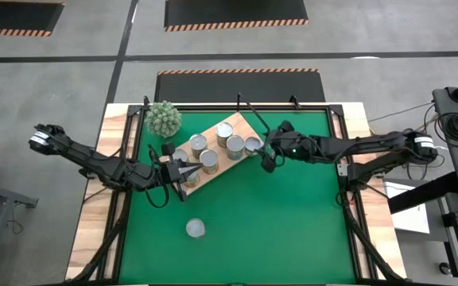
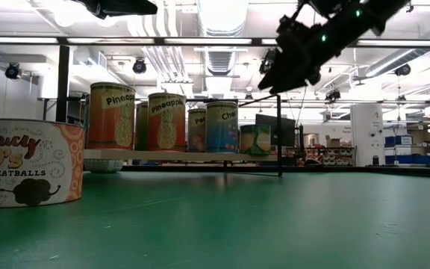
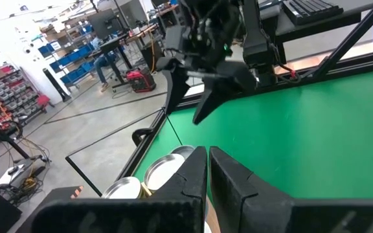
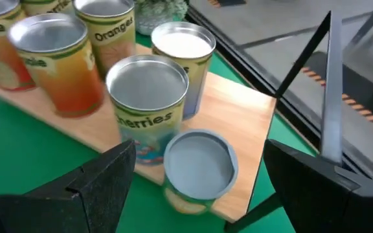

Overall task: Pick and place cans onto a shelf
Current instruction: Put the canned sliced peaches on the shelf

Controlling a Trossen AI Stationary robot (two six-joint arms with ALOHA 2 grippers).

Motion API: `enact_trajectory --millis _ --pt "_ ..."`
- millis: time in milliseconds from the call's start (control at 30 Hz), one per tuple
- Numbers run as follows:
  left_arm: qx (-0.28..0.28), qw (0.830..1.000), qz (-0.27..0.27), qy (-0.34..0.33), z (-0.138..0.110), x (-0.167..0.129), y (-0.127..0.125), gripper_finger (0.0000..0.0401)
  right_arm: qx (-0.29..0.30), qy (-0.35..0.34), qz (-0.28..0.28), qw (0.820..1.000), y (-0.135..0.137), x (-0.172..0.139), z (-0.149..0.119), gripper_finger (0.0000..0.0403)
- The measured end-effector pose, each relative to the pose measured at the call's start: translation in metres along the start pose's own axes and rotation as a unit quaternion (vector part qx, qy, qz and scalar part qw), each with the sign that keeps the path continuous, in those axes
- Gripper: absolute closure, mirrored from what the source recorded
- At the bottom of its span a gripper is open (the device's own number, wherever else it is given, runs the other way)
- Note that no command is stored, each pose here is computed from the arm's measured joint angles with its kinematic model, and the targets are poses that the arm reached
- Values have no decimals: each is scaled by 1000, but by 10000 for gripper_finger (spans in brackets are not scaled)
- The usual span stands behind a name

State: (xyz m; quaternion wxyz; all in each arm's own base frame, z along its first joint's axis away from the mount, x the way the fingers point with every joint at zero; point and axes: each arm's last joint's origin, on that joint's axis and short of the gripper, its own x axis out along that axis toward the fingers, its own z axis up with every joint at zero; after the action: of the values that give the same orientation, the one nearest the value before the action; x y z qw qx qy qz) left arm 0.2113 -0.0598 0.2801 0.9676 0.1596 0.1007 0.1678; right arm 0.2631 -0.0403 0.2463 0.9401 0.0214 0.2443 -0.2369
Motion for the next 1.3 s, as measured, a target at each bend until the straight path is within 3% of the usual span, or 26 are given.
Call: enact_trajectory --millis 233,433,667,967,1300 --pt "-1 1000 0 -2 0 0 0 401 -60 63 5 996 1 -13 43 78" --pt "-1 1000 0 -2 0 0 0 401 -155 162 16 974 1 -9 67 90" --pt "-2 1000 0 -2 0 0 0 401 -269 245 65 929 8 8 68 198" --pt "-2 1000 0 -2 0 0 0 401 -340 277 81 895 5 34 59 380" --pt "-2 1000 0 -2 0 0 0 401 -299 276 149 901 -12 61 52 390"
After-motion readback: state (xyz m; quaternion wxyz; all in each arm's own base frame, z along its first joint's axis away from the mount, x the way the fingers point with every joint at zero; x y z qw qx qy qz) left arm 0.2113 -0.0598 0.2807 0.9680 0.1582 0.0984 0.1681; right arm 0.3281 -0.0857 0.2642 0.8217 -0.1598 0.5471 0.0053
